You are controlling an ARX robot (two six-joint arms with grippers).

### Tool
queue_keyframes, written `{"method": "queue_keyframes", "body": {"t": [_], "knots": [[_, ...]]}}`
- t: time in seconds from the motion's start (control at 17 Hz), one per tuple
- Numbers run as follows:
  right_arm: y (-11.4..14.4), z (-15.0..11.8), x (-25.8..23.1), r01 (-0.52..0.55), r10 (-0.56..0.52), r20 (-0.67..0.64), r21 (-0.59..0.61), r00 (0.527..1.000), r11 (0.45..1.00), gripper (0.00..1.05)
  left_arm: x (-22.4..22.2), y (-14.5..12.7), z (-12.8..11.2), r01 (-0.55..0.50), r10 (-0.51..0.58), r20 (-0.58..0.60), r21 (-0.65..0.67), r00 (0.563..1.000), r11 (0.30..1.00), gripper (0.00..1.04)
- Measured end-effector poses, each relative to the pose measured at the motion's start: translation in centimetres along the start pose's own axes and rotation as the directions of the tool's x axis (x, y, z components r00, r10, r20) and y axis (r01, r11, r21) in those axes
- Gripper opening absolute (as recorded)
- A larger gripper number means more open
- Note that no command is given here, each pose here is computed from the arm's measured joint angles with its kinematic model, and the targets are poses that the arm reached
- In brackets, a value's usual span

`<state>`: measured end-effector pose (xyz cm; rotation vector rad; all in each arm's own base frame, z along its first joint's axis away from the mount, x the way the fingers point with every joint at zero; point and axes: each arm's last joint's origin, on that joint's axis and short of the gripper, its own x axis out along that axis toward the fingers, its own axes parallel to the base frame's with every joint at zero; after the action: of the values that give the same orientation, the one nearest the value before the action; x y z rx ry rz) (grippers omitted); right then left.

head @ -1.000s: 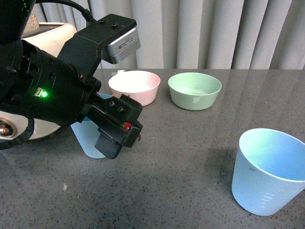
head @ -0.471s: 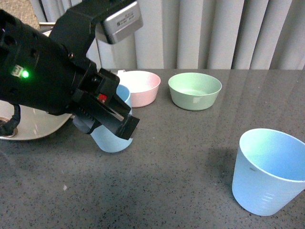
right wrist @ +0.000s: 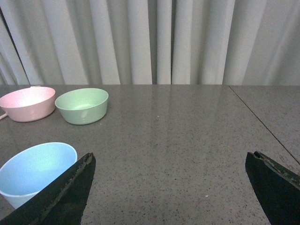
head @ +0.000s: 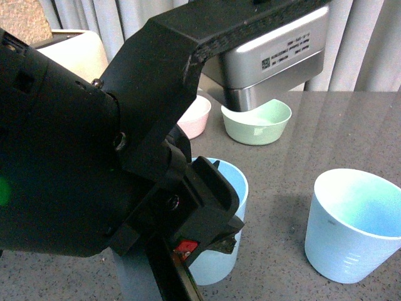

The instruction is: Stack blue cups with both arms

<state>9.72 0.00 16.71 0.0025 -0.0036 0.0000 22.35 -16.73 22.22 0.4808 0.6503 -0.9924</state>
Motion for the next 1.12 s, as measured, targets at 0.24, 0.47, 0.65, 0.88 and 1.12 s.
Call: {"method": "queue_keyframes", "body": {"t": [0.24, 0.47, 0.65, 0.88, 1.12], "knots": [[0.0, 0.0, 0.0, 0.0, 0.0, 0.0, 0.0, 1.0, 1.0, 0.98, 1.7, -0.2, -0.6, 0.014, -0.012, -0.061, 0.031, 0.998, 0.999, 0.02], [0.0, 0.0, 0.0, 0.0, 0.0, 0.0, 0.0, 1.0, 1.0, 0.98, 2.1, -0.6, -0.5, 0.009, -0.005, -0.056, 0.069, 0.998, 0.998, 0.02], [0.0, 0.0, 0.0, 0.0, 0.0, 0.001, 0.0, 1.0, 1.0, 0.98, 2.0, -0.6, -0.4, 0.017, -0.012, -0.065, 0.072, 0.998, 0.997, 0.31], [0.0, 0.0, 0.0, 0.0, 0.0, 0.0, 0.0, 1.0, 1.0, 0.98, 0.8, 0.1, 0.9, -0.007, 0.008, -0.004, 0.066, 1.0, 0.998, 0.71], [0.0, 0.0, 0.0, 0.0, 0.0, 0.0, 0.0, 1.0, 1.0, 0.98, -2.0, 1.2, 2.5, -0.06, 0.056, 0.132, 0.026, 0.99, 0.998, 0.98]]}}
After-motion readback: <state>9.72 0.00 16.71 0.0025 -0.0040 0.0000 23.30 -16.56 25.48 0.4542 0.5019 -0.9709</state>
